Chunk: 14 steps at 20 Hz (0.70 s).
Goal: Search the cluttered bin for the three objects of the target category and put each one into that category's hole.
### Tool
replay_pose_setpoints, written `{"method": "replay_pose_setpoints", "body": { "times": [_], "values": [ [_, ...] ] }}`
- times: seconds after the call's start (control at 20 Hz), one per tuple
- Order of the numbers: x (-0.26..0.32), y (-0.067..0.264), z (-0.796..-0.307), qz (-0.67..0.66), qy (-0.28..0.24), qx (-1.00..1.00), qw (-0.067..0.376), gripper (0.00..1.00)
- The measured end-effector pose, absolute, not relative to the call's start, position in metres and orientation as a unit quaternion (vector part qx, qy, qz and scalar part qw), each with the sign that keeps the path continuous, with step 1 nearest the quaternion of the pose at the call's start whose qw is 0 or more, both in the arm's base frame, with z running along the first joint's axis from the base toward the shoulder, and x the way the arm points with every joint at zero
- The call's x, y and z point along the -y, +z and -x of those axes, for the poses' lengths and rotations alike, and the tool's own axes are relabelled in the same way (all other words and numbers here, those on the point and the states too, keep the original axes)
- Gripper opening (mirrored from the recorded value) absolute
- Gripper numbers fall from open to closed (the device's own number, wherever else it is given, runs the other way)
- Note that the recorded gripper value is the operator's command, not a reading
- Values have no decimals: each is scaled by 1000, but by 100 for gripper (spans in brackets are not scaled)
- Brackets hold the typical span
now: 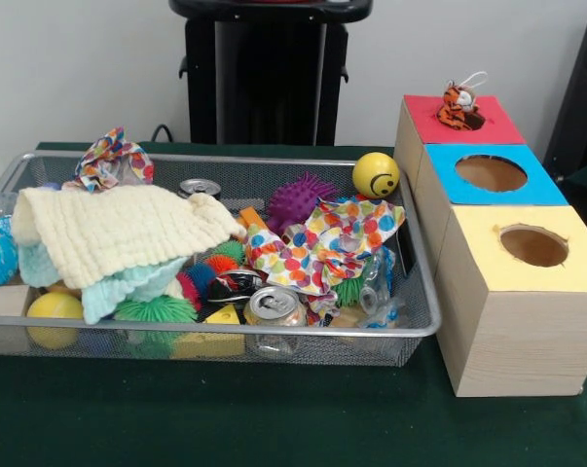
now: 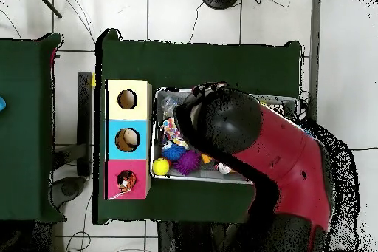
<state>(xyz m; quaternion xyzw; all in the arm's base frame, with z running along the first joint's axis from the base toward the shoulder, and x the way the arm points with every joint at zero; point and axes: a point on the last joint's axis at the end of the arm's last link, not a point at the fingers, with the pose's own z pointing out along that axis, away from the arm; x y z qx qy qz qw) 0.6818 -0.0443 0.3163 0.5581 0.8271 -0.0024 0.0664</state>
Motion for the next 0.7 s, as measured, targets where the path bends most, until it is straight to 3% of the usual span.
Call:
{"method": "replay_pose_setpoints", "body": {
  "times": [0.7],
  "values": [
    [-17,324,-673,-477,-31,-874,83,100]
  ]
}}
